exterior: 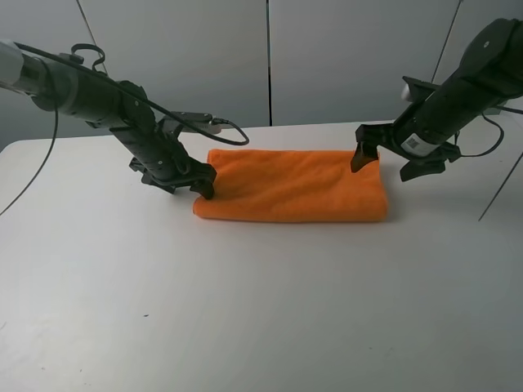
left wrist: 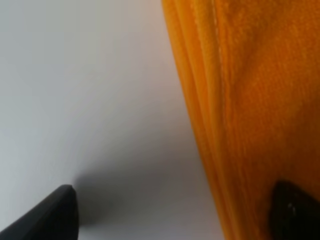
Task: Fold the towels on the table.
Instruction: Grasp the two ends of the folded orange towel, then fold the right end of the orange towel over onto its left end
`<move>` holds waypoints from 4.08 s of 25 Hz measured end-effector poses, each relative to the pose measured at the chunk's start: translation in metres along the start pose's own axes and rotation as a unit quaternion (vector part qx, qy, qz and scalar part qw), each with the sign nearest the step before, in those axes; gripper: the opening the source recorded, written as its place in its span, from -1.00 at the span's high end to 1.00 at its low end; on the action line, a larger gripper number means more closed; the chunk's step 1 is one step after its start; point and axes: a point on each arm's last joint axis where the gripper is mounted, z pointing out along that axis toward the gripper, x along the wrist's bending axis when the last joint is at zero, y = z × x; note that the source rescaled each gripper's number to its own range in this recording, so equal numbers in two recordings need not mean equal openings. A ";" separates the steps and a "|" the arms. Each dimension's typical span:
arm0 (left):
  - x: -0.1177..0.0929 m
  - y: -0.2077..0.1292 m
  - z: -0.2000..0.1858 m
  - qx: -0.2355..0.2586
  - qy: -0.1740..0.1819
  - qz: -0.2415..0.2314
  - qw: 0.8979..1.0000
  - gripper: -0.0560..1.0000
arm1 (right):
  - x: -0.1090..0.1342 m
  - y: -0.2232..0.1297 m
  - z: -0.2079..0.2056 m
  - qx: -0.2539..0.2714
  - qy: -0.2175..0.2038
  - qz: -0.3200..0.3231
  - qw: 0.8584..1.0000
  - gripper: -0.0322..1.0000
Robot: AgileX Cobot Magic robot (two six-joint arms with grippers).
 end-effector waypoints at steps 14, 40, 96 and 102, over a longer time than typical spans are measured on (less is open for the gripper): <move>0.000 0.000 0.000 0.004 -0.001 0.008 1.000 -0.98 | -0.046 0.023 0.019 0.033 0.110 -0.005 0.993 -0.87; -0.001 0.000 0.000 0.005 -0.004 0.016 1.000 -0.98 | -0.018 0.015 0.059 0.059 0.171 -0.004 0.983 -0.87; -0.001 -0.002 -0.002 0.017 -0.006 0.018 1.000 -0.98 | 0.113 0.004 0.110 0.098 0.291 0.068 0.949 0.83; -0.002 -0.001 -0.010 0.015 -0.004 0.025 1.000 -0.98 | 0.111 0.002 0.117 0.102 0.287 0.072 0.950 0.83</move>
